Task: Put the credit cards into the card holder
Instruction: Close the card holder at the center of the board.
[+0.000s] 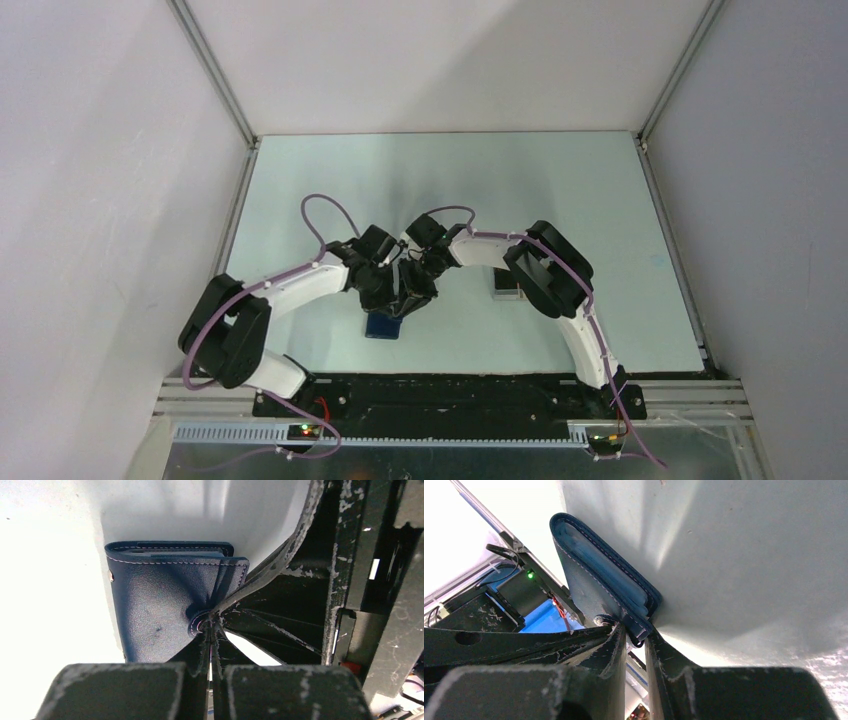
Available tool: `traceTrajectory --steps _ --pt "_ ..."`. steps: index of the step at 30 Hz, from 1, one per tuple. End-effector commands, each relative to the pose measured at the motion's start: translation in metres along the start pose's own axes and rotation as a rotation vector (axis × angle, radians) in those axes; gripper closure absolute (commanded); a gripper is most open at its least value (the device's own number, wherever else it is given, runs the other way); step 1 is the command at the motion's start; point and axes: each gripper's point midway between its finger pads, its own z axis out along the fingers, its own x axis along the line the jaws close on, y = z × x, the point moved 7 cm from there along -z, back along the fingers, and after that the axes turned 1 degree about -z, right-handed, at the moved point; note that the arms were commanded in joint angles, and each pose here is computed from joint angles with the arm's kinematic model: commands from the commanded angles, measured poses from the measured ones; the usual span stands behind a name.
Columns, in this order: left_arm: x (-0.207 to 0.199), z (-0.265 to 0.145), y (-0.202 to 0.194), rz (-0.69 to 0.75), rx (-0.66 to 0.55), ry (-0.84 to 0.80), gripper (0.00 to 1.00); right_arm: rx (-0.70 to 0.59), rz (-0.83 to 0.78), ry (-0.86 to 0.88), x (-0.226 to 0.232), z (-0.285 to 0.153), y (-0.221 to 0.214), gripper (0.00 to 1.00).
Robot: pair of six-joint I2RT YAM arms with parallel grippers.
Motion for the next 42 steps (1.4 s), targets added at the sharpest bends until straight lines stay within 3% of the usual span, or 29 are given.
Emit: traceTrajectory --steps 1,10,18,24,28,36,42 --pt "0.012 0.002 0.002 -0.013 -0.012 0.139 1.0 0.063 0.072 -0.286 -0.066 0.04 -0.026 0.8" --pt "0.029 0.004 0.004 -0.002 -0.011 0.308 1.0 0.063 0.075 -0.287 -0.066 0.04 -0.026 0.8" --pt "0.032 0.0 0.009 0.009 -0.037 0.35 1.0 0.063 0.074 -0.288 -0.066 0.04 -0.026 0.8" --pt "0.025 -0.004 0.011 0.032 -0.034 0.302 1.0 0.064 0.073 -0.284 -0.066 0.04 -0.026 0.81" --pt "0.021 -0.015 0.014 0.001 -0.058 0.187 1.0 0.062 0.062 -0.276 -0.062 0.037 -0.026 0.79" --pt "0.043 -0.028 0.015 -0.089 -0.065 0.045 0.93 0.022 0.031 -0.218 -0.036 0.019 -0.026 0.7" --pt "0.052 -0.019 0.012 -0.141 -0.03 -0.035 0.84 0.001 0.006 -0.189 -0.022 0.006 -0.026 0.57"
